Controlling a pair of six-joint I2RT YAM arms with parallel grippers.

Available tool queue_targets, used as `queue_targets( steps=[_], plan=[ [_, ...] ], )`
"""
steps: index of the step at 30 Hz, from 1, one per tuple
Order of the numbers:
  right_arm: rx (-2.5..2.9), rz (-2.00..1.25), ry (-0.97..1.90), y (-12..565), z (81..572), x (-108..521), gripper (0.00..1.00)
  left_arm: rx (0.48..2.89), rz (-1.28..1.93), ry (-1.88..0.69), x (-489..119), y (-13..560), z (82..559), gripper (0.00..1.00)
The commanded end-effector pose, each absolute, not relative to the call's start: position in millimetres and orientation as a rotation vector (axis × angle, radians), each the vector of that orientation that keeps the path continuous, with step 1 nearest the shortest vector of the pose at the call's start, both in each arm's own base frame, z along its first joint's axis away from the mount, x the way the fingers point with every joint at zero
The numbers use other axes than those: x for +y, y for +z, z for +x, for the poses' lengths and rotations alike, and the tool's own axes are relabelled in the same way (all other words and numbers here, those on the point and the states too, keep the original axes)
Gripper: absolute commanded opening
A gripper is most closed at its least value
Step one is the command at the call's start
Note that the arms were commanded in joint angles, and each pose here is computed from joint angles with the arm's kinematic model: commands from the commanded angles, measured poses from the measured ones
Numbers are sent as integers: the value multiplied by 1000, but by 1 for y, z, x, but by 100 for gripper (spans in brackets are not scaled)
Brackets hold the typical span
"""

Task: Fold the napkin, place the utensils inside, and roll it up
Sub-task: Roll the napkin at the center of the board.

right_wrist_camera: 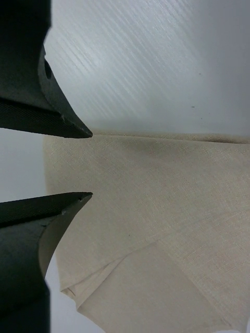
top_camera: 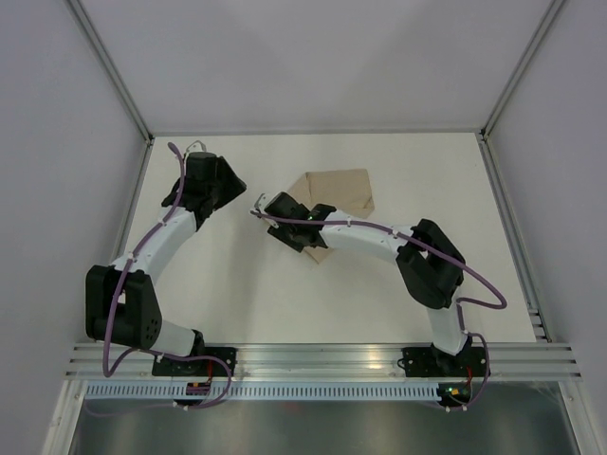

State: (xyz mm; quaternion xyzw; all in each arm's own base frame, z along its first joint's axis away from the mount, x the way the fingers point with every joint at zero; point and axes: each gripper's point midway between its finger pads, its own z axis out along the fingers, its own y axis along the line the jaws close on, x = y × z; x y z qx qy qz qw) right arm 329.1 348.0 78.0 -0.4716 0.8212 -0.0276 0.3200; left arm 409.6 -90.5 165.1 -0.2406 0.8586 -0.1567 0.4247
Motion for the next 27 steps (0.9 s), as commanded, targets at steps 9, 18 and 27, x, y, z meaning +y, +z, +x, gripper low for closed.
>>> queue_targets(
  steps=[9,18,27],
  plan=[
    [2059,-1227,-306,58,324,363,47,2111,-631,-475,-91,181,410,63],
    [2031,-1223,-411,47,330,360,48,2116,-628,-485,-89,177,411,63],
    [1987,-1226,-457,42,330,362,48,2128,-624,-479,-88,172,412,63]
  ],
)
